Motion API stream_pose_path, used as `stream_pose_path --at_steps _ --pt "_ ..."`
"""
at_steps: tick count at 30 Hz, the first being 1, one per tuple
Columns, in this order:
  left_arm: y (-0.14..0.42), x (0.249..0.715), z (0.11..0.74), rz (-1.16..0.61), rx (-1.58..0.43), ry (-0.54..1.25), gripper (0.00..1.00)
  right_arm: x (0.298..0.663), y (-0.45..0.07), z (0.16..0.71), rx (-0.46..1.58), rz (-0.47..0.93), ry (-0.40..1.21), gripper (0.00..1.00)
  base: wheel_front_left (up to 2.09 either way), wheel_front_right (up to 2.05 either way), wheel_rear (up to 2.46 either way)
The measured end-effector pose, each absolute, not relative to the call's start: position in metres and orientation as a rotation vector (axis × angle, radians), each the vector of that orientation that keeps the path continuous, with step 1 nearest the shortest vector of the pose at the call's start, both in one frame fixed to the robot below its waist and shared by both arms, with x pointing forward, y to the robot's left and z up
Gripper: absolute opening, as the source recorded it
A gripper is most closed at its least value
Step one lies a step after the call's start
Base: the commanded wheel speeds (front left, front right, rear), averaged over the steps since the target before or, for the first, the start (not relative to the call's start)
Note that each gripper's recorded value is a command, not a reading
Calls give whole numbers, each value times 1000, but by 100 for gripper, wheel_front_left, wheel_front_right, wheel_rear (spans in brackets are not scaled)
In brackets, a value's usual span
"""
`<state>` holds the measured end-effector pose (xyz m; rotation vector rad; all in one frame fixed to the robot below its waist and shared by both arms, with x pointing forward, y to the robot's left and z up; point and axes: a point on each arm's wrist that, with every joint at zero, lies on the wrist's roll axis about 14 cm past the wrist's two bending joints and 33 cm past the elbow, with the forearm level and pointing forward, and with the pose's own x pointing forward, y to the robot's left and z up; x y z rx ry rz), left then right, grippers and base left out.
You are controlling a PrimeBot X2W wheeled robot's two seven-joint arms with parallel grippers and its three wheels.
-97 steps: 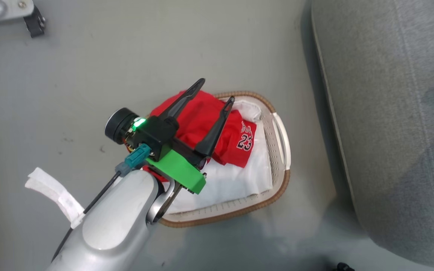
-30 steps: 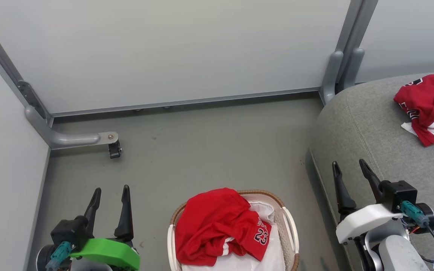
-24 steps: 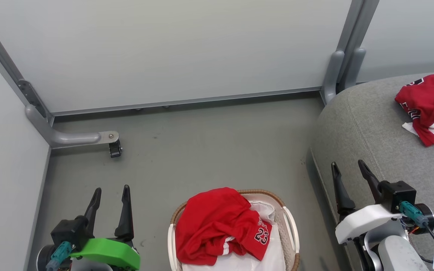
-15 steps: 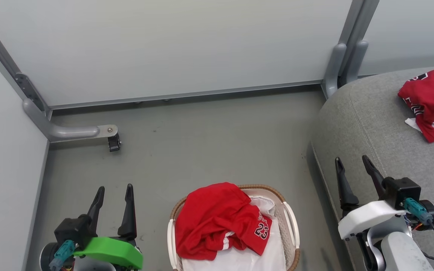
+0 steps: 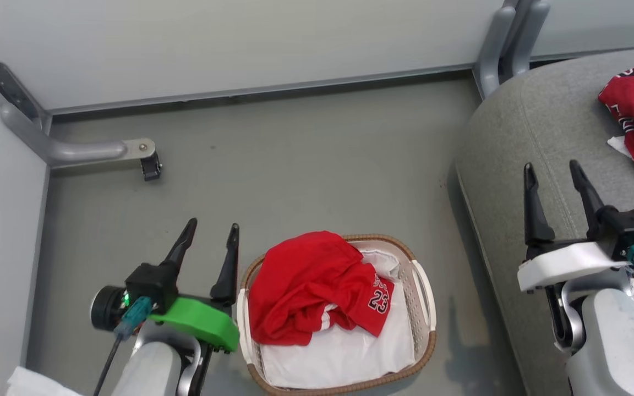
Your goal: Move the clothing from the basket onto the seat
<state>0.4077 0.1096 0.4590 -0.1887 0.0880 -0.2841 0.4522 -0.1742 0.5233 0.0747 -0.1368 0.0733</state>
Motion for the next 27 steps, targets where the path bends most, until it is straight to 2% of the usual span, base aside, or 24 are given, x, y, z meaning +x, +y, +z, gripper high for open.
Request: stream_pose_path --at_steps 8,15,27 --pt "45 435 418 -564 -32 197 100 488 -174 523 52 78 -175 100 0 0 0" --pt "-7 431 347 -817 86 370 100 518 -173 509 33 89 -187 100 0 0 0" --pt "-12 400 201 -1063 323 745 100 547 -190 455 30 62 -132 100 0 0 0"
